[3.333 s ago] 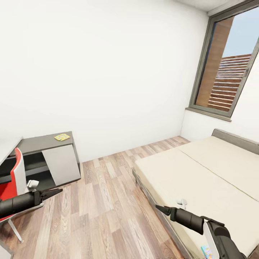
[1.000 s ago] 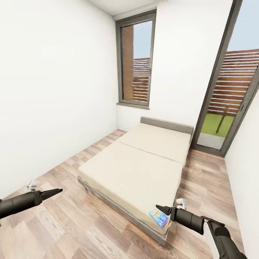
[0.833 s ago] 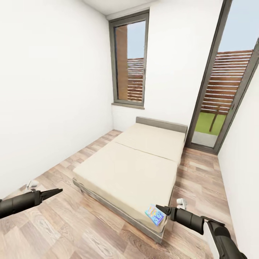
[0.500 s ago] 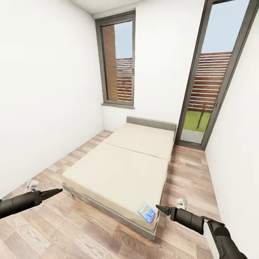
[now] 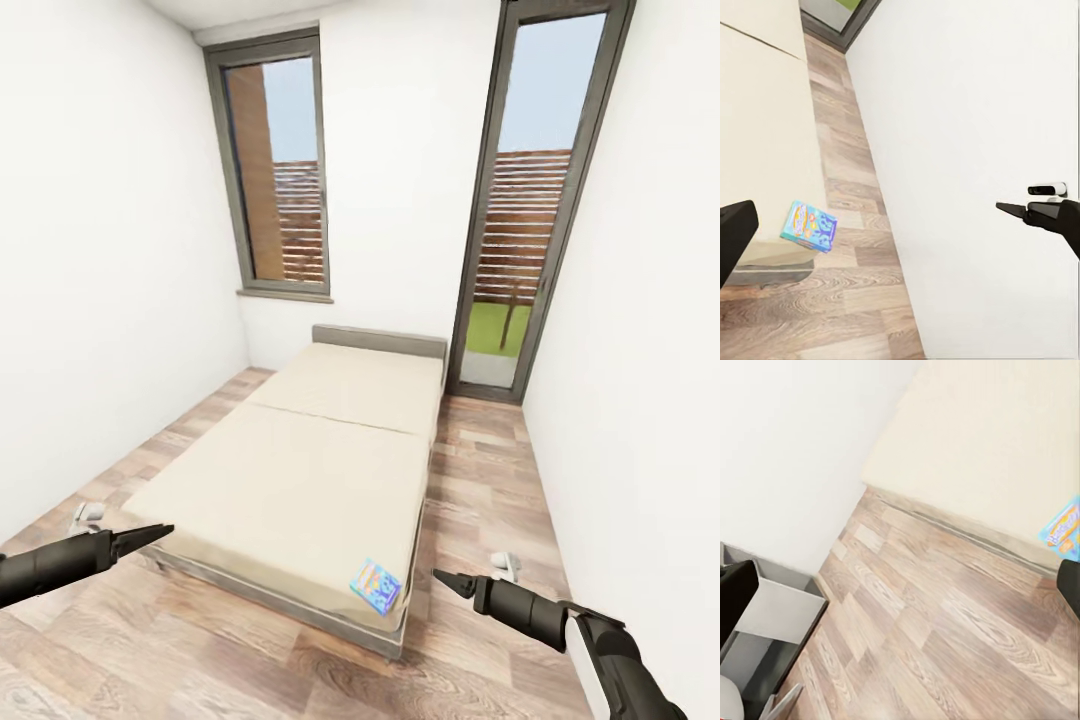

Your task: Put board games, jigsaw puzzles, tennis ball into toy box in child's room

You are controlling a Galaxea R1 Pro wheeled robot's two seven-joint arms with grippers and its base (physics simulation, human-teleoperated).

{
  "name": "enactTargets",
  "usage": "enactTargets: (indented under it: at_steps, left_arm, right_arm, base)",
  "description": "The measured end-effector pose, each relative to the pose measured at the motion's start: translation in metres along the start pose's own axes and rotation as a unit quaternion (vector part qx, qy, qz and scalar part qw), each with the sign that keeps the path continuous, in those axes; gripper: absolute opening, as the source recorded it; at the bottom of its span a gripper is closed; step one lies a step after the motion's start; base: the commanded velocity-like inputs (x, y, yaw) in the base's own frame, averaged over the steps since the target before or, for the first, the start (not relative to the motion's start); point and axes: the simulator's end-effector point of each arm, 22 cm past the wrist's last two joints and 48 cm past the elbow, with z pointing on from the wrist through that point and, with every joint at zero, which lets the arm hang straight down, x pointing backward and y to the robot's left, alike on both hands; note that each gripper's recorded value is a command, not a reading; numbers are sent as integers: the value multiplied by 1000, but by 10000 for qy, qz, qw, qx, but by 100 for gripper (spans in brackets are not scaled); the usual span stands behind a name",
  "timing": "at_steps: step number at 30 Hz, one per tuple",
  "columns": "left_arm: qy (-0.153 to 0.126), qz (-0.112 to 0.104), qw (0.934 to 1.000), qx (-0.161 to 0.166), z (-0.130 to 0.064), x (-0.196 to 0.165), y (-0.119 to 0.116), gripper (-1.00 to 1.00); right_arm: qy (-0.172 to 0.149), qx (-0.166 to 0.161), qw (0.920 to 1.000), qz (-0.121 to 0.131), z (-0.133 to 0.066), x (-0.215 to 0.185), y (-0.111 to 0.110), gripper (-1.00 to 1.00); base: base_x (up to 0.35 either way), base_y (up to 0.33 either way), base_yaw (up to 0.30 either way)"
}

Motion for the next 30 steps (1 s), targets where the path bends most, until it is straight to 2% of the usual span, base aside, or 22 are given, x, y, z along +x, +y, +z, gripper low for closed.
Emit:
enactTargets:
  at_steps: [14,30]
  left_arm:
    - [2,0,10000,2,0,0,0,100]
    - [2,-2,10000,2,1,0,0,100]
  right_arm:
    - [2,0,10000,1,0,0,0,100]
    - [3,1,10000,7,0,0,0,100]
  base:
    - [0,7,-280]
    - [0,106,-280]
